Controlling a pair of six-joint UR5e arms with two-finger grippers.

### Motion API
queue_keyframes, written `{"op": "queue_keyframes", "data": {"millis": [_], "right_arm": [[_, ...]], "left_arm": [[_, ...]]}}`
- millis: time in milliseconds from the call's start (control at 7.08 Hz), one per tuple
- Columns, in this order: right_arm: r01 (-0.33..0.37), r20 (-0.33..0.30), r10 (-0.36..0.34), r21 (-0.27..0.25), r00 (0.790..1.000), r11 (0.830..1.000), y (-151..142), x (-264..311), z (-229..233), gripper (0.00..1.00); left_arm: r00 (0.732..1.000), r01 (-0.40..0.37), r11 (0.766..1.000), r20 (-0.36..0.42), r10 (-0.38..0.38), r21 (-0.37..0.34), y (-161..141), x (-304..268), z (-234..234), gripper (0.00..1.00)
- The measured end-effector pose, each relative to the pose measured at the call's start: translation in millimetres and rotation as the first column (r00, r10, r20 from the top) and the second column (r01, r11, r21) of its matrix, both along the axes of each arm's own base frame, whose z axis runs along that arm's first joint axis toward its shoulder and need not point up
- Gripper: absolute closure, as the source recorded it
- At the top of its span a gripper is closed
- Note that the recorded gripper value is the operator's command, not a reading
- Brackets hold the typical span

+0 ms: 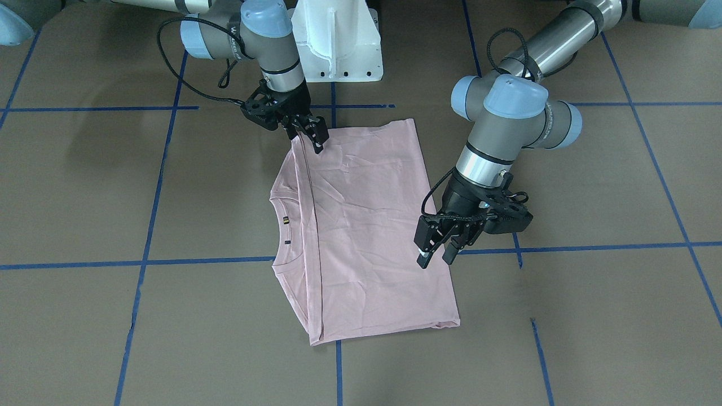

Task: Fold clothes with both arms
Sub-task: 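Move the right gripper to the shirt's near corner by the collar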

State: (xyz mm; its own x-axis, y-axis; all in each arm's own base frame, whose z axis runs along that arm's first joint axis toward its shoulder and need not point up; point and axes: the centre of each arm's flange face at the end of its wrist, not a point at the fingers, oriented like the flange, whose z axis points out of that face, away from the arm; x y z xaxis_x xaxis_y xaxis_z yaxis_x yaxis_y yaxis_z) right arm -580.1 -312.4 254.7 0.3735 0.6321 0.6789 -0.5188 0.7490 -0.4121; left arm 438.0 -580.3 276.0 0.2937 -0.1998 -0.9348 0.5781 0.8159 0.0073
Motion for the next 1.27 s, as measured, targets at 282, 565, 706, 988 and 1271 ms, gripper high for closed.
{"op": "queue_keyframes", "data": {"millis": [282, 565, 706, 988, 1271], "right_arm": [[0.009, -0.014, -0.009, -0.009, 1.0, 1.0, 7, -5, 7, 0.23], [0.009, -0.029, -0.01, -0.015, 1.0, 1.0, 8, -4, 15, 0.36], [0.009, -0.034, -0.009, -0.016, 0.999, 1.0, 7, -4, 18, 0.64], [0.006, -0.037, -0.007, -0.018, 0.999, 1.0, 6, -2, 20, 1.0], [0.007, -0.031, -0.008, -0.014, 0.999, 1.0, 6, 0, 18, 1.0]], "left_arm": [[1.0, -0.004, 1.0, -0.001, 0.004, -0.004, 2, 4, 1, 0.34], [1.0, -0.009, 1.0, 0.0, 0.009, -0.005, 4, 7, 1, 0.34], [1.0, -0.01, 1.0, -0.001, 0.01, -0.005, 5, 7, 1, 0.34], [1.0, -0.012, 1.0, -0.005, 0.012, -0.013, 7, 11, 2, 0.34], [1.0, -0.011, 1.0, -0.009, 0.01, -0.018, 8, 12, 2, 0.34]]}}
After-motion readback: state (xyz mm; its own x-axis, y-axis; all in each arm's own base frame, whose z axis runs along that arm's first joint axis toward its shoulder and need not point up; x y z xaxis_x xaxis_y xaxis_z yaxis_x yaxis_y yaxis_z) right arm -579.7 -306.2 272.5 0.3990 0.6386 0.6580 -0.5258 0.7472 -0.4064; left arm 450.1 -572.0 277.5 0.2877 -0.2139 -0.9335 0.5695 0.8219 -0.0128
